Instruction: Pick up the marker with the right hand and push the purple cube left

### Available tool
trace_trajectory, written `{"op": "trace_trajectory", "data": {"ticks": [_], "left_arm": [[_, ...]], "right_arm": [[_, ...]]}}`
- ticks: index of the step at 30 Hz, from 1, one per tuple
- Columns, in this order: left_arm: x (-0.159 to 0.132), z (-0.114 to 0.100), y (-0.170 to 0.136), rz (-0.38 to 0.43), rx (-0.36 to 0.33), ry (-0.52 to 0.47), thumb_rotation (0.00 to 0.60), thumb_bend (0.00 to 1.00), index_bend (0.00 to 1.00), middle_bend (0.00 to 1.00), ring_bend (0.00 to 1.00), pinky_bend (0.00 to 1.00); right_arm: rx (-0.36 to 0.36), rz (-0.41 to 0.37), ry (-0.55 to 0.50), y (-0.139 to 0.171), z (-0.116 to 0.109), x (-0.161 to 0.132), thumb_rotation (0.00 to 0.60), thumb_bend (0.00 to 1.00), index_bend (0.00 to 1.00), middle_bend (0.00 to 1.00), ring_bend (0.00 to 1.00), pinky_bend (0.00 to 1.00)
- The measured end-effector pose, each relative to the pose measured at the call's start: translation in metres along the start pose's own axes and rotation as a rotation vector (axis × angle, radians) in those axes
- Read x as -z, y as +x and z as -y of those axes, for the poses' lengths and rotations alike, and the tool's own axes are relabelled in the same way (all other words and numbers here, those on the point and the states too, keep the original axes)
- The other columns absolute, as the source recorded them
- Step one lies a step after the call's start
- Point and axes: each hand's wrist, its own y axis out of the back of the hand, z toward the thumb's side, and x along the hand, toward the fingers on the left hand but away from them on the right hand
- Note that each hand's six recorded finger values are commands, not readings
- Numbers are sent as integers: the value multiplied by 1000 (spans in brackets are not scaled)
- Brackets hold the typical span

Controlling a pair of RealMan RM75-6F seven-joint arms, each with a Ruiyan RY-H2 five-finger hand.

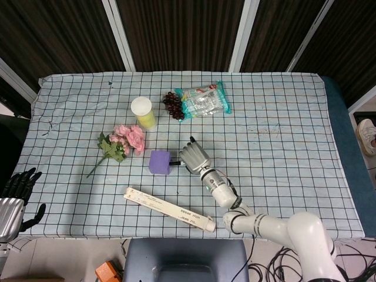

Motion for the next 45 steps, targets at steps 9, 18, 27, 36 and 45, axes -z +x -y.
{"op": "trace_trajectory", "data": {"ticks": [9, 18, 27, 36, 45], "left_arm": [[-1, 2, -1, -7, 1, 11, 600, 424, 0, 0, 0, 68], [-6, 5, 2, -1, 7, 23, 600, 423, 0, 0, 0, 68], [-10, 10, 6, 1, 19, 32, 600, 424, 0, 0, 0, 69], [-9, 10, 6, 1, 23, 33, 600, 423, 0, 0, 0, 69], [-8, 7, 2, -2, 6, 35, 600, 424, 0, 0, 0, 69]], "right_arm": [[6, 19, 17, 18, 4, 27, 600, 516, 880, 595, 462, 317], [-61, 125, -1, 75, 42, 114, 600, 516, 853, 595, 462, 321], [-126, 132, -21, 87, 77, 131, 600, 516, 680, 558, 422, 321], [-151, 118, -27, 94, 80, 128, 600, 516, 314, 370, 307, 259], [-48, 155, -102, 150, 46, 133, 600, 470, 87, 147, 107, 136]]}}
